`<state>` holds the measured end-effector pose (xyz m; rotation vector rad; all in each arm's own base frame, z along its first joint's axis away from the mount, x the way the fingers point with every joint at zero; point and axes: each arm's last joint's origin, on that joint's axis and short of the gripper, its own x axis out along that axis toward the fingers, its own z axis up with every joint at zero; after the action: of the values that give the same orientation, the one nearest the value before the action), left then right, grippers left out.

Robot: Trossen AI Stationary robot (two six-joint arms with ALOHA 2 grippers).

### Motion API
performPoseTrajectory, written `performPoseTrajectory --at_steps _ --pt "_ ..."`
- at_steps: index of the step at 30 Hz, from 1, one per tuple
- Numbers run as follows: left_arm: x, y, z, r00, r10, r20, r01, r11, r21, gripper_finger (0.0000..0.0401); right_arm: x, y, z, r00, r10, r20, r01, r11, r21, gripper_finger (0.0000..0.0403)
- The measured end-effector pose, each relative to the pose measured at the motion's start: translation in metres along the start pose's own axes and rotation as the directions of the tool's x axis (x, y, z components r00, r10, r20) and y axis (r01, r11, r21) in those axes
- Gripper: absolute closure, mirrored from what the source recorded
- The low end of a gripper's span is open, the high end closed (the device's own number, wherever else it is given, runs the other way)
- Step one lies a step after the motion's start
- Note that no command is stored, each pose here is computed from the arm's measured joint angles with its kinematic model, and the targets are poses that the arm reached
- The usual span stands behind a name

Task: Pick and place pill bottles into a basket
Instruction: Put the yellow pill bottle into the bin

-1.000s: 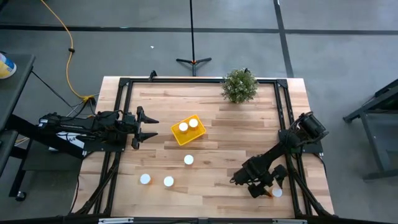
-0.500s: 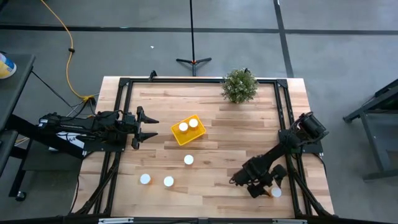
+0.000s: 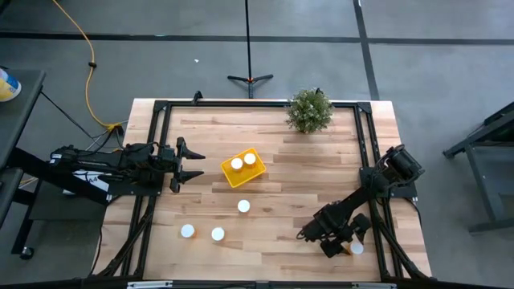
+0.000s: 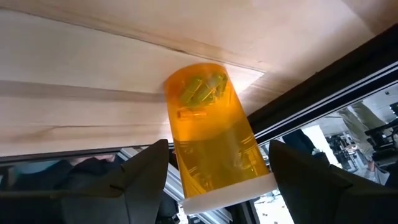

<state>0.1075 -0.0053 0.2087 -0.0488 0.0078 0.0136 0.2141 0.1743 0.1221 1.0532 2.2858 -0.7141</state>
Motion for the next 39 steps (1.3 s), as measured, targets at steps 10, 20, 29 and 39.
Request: performPoseTrajectory --at_steps 10,20,29,39 --pt "0.0000 0.0000 0.0000 1.000 0.000 0.000 0.000 1.000 0.000 0.0112 0.0014 0.0001 -0.0012 1.000 -0.003 0.005 0.003 1.000 -0.019 0.0141" --pt "0.0000 0.0000 0.0002 1.000 0.000 0.001 0.000 1.000 0.000 0.0112 0.0014 0.0004 -0.0014 1.000 -0.001 -0.002 0.001 1.000 -0.021 0.0189" --pt "0.0000 0.0000 0.0001 1.000 0.000 0.001 0.000 1.000 0.000 0.0112 0.0014 0.0005 -0.0022 1.000 0.000 -0.028 0.000 1.000 -0.024 0.0205" --pt "0.0000 0.0000 0.0000 1.000 0.000 0.000 0.000 1.000 0.000 0.0112 -0.0052 0.0025 0.0020 0.998 0.031 -0.057 -0.033 0.999 -0.024 0.0209"
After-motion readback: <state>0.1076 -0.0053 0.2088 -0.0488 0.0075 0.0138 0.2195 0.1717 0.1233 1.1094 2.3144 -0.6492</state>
